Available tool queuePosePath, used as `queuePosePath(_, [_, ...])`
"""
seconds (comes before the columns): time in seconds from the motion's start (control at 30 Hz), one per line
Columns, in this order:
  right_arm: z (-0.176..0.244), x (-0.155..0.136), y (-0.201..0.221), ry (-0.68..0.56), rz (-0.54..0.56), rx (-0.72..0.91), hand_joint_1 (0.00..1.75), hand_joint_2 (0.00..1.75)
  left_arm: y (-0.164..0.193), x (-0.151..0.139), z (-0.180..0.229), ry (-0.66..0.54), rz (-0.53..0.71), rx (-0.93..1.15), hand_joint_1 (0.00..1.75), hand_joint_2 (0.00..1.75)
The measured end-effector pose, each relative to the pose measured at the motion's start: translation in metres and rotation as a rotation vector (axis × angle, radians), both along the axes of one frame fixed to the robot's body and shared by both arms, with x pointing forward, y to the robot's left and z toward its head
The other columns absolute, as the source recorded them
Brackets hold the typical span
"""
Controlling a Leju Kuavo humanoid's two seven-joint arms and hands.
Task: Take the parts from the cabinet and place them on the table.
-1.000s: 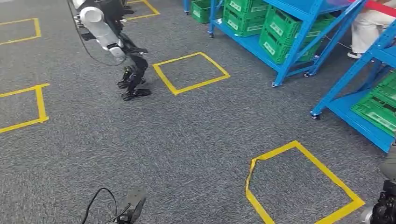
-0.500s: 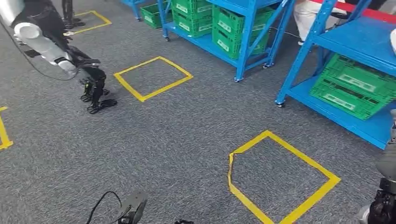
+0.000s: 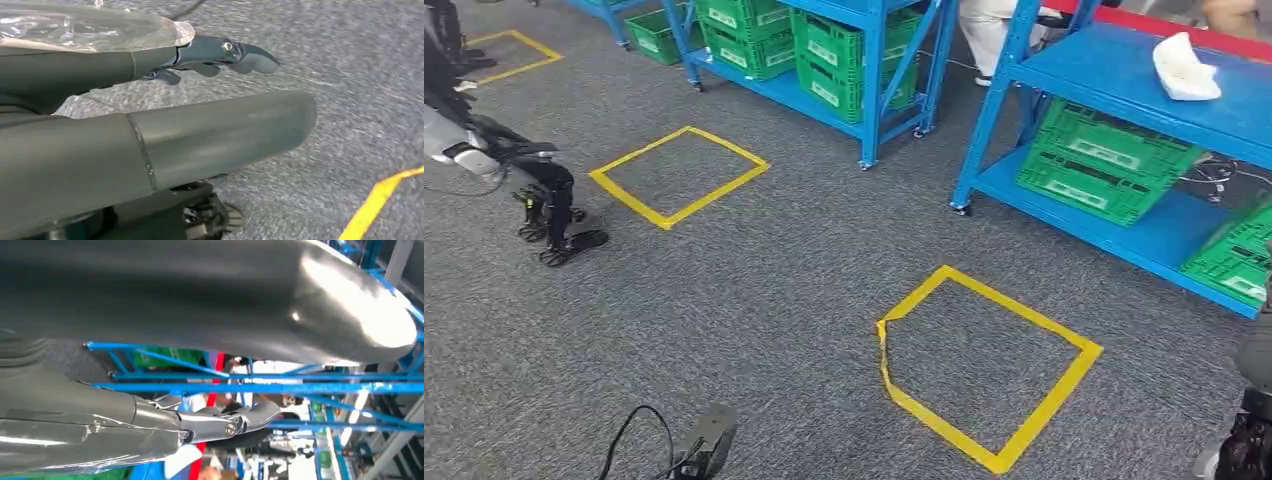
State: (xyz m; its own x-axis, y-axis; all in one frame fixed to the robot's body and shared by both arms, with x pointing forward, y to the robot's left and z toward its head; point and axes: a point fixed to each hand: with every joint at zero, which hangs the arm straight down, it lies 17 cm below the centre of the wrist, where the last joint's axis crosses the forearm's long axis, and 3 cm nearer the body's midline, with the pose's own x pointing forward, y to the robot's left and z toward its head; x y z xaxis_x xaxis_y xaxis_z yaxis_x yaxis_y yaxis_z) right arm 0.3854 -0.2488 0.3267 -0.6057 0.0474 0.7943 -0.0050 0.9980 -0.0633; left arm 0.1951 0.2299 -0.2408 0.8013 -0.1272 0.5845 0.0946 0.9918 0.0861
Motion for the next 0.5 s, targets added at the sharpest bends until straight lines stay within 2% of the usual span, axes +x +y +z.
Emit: queuePosePath(0.5, [-0.0036, -0.0013, -0.0016, 0.009, -0.008, 0.005, 0.0, 0.0, -0.0025, 0.0024, 0.0016, -0.011, -0.006, -0.01, 0.0, 0.0])
